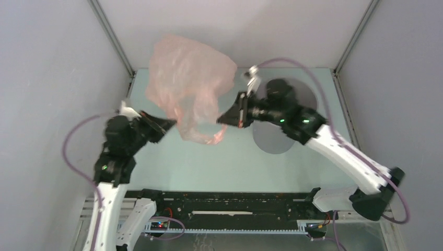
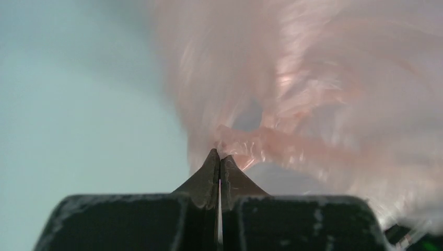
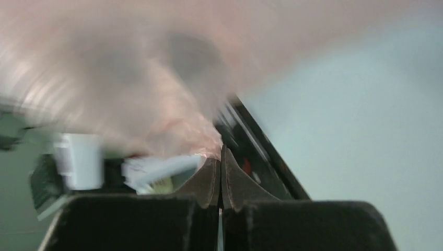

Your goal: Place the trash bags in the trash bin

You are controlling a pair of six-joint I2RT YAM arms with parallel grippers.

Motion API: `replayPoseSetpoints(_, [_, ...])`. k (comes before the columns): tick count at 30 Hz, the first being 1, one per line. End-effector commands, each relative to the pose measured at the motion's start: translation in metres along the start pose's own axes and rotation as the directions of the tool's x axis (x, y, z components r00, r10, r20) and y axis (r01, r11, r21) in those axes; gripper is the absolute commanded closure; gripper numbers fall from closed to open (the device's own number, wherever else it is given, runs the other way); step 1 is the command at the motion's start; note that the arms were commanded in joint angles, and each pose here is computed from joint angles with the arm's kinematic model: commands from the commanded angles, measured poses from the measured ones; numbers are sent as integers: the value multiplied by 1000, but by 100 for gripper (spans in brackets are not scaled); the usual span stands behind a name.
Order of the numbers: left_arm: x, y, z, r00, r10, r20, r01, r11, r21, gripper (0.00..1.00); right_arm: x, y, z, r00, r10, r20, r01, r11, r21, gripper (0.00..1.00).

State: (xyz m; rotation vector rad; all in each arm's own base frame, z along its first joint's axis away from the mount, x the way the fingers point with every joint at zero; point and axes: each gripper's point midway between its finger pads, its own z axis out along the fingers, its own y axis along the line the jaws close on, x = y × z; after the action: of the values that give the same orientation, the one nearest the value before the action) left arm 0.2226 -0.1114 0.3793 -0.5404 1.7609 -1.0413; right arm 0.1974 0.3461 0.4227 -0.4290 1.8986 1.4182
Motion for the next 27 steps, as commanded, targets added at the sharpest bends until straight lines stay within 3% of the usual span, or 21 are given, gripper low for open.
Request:
replayPoseSetpoints(1, [100, 163, -4, 940, -222, -261, 64, 863, -501, 100, 134, -129, 26, 893, 322, -314, -213, 917, 337, 100])
replayPoseSetpoints(3, [97, 159, -11, 941, -196, -275, 36, 867, -497, 100, 132, -126, 22, 899, 292, -327, -184, 928, 324, 100])
replayPoseSetpoints(5, [65, 121, -4, 968, -118, -220, 19, 913, -408, 100, 105, -115, 22, 934, 231, -274, -149, 945, 290, 100])
replayPoseSetpoints(9, [-24, -28, 1, 994, 45, -101, -54, 994, -90, 100, 28, -72, 27, 968, 141, -206, -92, 969, 231, 100])
replayPoseSetpoints(11, [-58, -106, -15, 992, 122, -31, -119, 989, 89, 100, -15, -26, 28, 983, 111, -148, -96, 990, 104, 100])
replayPoseSetpoints(13, [-77, -141, -32, 980, 191, 57, -198, 968, 154, 100, -33, 2, 30, 990, 92, -104, -93, 996, -6, 100])
replayPoseSetpoints(15, [-75, -115, -34, 977, 191, 91, -198, 978, 69, 100, -34, 3, 31, 993, 86, -79, -89, 996, -29, 100])
replayPoseSetpoints(16, [-63, -73, -24, 988, 143, 58, -140, 989, -52, 100, -24, -12, 34, 991, 103, -87, -103, 995, 6, 100])
replayPoseSetpoints(18, [7, 39, 2, 985, -66, -159, 13, 950, -312, 100, 9, -58, 40, 971, 194, -141, -176, 976, 127, 100])
replayPoseSetpoints(20, [91, 111, 1, 856, -328, -399, 128, 884, -450, 100, 62, -106, 41, 905, 348, -246, -287, 924, 253, 100])
replayPoseSetpoints(21, [108, 126, -7, 836, -347, -425, 124, 874, -471, 100, 90, -125, 38, 861, 418, -289, -331, 893, 305, 100])
replayPoseSetpoints(23, [92, 129, -22, 919, -228, -321, 62, 889, -454, 100, 125, -137, 33, 819, 466, -335, -357, 870, 339, 100])
replayPoseSetpoints(24, [74, 115, -29, 954, -157, -254, 37, 906, -422, 100, 129, -135, 30, 829, 449, -333, -339, 877, 340, 100])
replayPoseSetpoints(27, [28, 54, -31, 985, -56, -165, 4, 954, -301, 100, 94, -115, 29, 875, 407, -263, -341, 903, 261, 100])
